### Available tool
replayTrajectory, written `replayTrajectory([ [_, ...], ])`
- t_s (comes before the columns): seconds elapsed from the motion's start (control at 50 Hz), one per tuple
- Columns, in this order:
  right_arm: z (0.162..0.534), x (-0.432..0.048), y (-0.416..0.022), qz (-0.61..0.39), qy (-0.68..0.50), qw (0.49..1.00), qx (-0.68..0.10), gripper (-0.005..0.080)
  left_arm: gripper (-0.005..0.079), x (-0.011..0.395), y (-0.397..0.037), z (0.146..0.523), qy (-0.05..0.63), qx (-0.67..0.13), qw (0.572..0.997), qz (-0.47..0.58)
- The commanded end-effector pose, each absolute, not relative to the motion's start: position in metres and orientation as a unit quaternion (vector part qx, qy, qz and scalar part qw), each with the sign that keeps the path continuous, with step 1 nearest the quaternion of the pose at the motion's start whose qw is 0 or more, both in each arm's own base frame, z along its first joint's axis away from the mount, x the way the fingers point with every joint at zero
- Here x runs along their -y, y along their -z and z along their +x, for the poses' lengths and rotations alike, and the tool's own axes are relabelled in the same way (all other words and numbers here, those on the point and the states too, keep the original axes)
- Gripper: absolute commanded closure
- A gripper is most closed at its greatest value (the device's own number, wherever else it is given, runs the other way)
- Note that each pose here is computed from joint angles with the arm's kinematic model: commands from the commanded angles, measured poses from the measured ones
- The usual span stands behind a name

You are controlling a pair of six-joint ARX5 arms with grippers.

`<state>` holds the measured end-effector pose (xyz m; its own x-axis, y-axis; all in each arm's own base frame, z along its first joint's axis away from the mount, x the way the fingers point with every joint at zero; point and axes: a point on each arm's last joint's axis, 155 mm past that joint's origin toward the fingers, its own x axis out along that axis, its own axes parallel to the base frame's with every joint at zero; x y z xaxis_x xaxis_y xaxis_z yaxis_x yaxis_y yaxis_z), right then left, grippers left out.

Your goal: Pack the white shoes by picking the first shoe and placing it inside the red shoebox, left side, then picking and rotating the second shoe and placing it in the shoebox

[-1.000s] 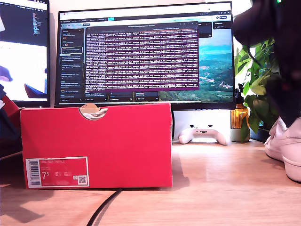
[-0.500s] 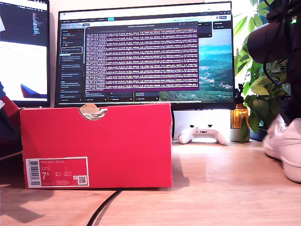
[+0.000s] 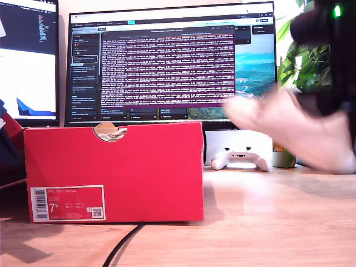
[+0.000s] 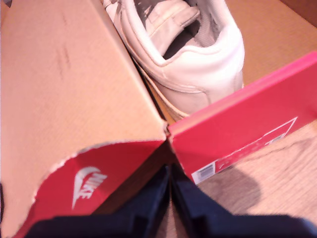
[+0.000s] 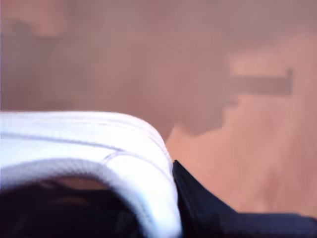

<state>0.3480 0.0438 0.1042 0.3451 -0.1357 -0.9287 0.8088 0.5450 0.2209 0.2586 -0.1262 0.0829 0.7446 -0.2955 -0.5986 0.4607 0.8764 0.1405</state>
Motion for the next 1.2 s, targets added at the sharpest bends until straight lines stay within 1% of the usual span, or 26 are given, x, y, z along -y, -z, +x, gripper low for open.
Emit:
replayTrajectory([
  [0.0,0.369,-0.052,-0.148,0.277,0.212,0.809,-0.472,0.0765,0.0761,0.128,-0.088,0.261,0.204,-0.287,0.926,0.137],
  [0.02,0.371,-0.052,-0.153,0.281,0.209,0.810,-0.470,0.0765,0.0761,0.128,-0.088,0.261,0.204,-0.287,0.926,0.137],
  [0.04,0.373,-0.054,-0.159,0.231,0.171,0.828,-0.481,0.0765,0.0761,0.128,-0.088,0.261,0.205,-0.287,0.926,0.137],
  [0.16,0.381,-0.059,-0.192,0.160,0.097,0.856,-0.482,0.0765,0.0761,0.128,-0.088,0.261,0.204,-0.287,0.926,0.137],
  [0.28,0.388,-0.067,-0.232,0.117,0.040,0.877,-0.463,0.0765,0.0761,0.128,-0.088,0.261,0.204,-0.287,0.926,0.137],
  [0.34,0.391,-0.075,-0.250,0.067,-0.012,0.890,-0.451,0.0765,0.0761,0.128,-0.088,0.261,0.204,-0.287,0.926,0.137],
  [0.4,0.393,-0.086,-0.268,0.007,-0.074,0.899,-0.432,0.0765,0.0761,0.128,-0.088,0.261,0.204,-0.287,0.926,0.137],
  [0.42,0.394,-0.089,-0.273,0.004,-0.083,0.901,-0.426,0.0765,0.0761,0.128,-0.088,0.261,0.204,-0.287,0.926,0.137],
  [0.54,0.399,-0.104,-0.306,-0.100,-0.157,0.911,-0.369,0.0765,0.0761,0.128,-0.088,0.261,0.204,-0.287,0.926,0.137],
  [0.56,0.401,-0.107,-0.311,-0.099,-0.161,0.914,-0.360,0.0765,0.0761,0.128,-0.088,0.261,0.205,-0.287,0.926,0.137],
  [0.58,0.403,-0.110,-0.315,-0.130,-0.175,0.913,-0.346,0.0765,0.0761,0.128,-0.088,0.261,0.204,-0.287,0.926,0.137],
  [0.62,0.406,-0.114,-0.323,-0.129,-0.181,0.917,-0.332,0.0765,0.0761,0.128,-0.088,0.261,0.204,-0.287,0.926,0.137],
  [0.64,0.407,-0.118,-0.327,-0.162,-0.198,0.914,-0.316,0.0765,0.0761,0.128,-0.088,0.261,0.205,-0.287,0.926,0.137],
  [0.8,0.421,-0.149,-0.360,-0.225,-0.236,0.919,-0.222,0.0765,0.0761,0.128,-0.088,0.261,0.205,-0.287,0.926,0.137],
  [0.82,0.422,-0.152,-0.363,-0.252,-0.244,0.913,-0.208,0.0765,0.0761,0.128,-0.088,0.261,0.204,-0.287,0.926,0.137],
  [0.96,0.436,-0.176,-0.387,-0.281,-0.252,0.916,-0.136,0.0765,0.0761,0.128,-0.088,0.261,0.205,-0.287,0.926,0.137],
  [1.18,0.457,-0.212,-0.392,-0.348,-0.261,0.897,-0.070,0.0765,0.0761,0.128,-0.088,0.261,0.205,-0.287,0.926,0.137],
])
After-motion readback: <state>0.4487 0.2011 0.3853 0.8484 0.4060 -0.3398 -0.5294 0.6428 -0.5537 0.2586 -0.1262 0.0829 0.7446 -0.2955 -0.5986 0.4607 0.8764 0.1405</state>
